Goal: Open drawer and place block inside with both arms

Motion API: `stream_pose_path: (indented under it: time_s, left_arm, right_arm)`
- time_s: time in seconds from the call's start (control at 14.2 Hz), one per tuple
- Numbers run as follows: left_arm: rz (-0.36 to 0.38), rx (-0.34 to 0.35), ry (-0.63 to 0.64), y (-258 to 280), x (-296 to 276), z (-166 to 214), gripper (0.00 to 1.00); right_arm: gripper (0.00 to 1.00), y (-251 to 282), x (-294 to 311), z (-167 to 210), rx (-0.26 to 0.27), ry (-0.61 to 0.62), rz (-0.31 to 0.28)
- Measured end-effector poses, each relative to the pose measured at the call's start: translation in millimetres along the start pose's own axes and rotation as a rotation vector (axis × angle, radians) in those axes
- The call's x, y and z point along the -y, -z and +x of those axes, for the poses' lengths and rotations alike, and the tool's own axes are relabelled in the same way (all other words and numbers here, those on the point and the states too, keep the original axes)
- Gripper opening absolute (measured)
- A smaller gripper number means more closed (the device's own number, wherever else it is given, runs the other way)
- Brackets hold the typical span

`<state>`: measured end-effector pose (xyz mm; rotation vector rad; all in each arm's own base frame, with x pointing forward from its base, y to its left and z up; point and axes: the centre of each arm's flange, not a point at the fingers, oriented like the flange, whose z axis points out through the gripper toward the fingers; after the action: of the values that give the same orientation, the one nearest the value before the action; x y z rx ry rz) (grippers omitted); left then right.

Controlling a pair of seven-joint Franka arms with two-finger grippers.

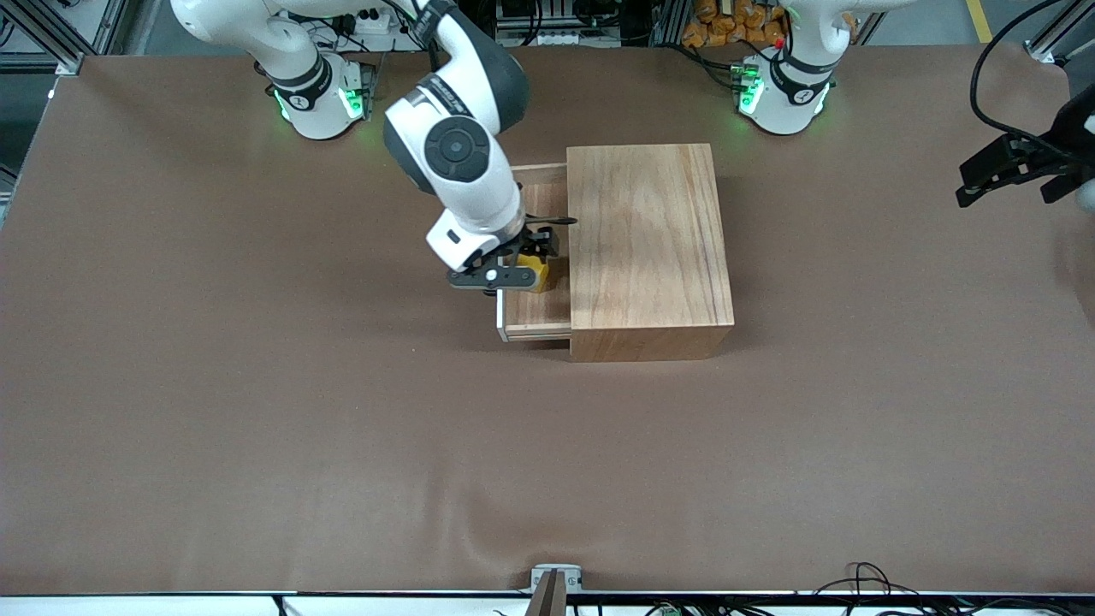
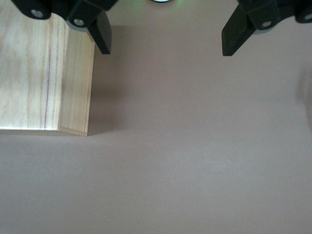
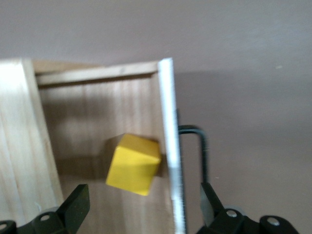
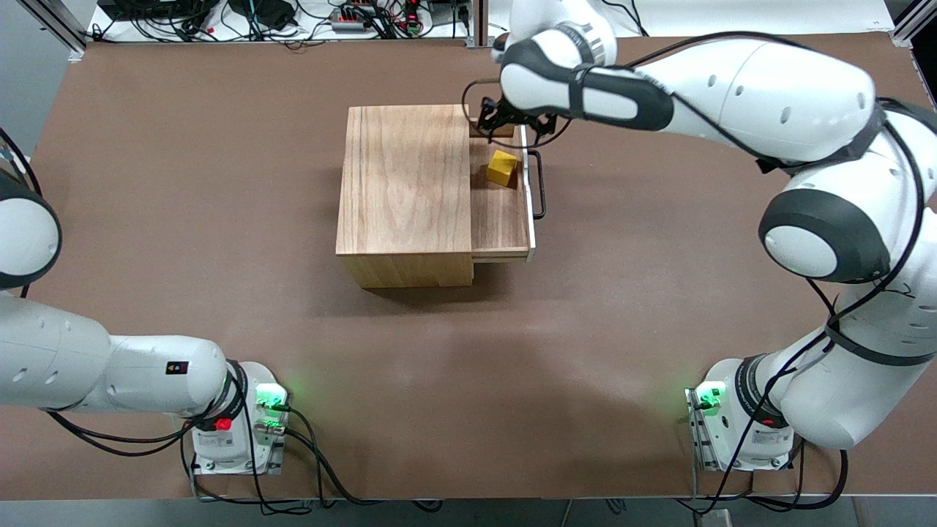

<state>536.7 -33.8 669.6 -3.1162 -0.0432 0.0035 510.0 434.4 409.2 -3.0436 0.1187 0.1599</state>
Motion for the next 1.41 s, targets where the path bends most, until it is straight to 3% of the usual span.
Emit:
stream_pose_path:
  time_s: [0.35, 0.7, 1.06, 1.41]
  left_arm:
    - [-0.001, -0.001, -0.018, -1, 23, 2, 1.00]
    - [-0.001, 0.003, -0.044, -8, 26, 8, 1.00]
    - [-0.001, 0.007, -0.041, -10, 27, 10, 1.00]
    - [-0.001, 0.006, -0.042, -10, 27, 10, 1.00]
  right_arm:
    - [1.00, 71, -88, 41, -0.026, 0.034, -0.043]
    - [1.00, 150, -246, 84, -0.024, 0.099, -0.043]
    - [1.00, 215, -368, 70, -0.010, 0.085, -0.021]
    - [1.00, 250, -406, 44, -0.010, 0.085, -0.010]
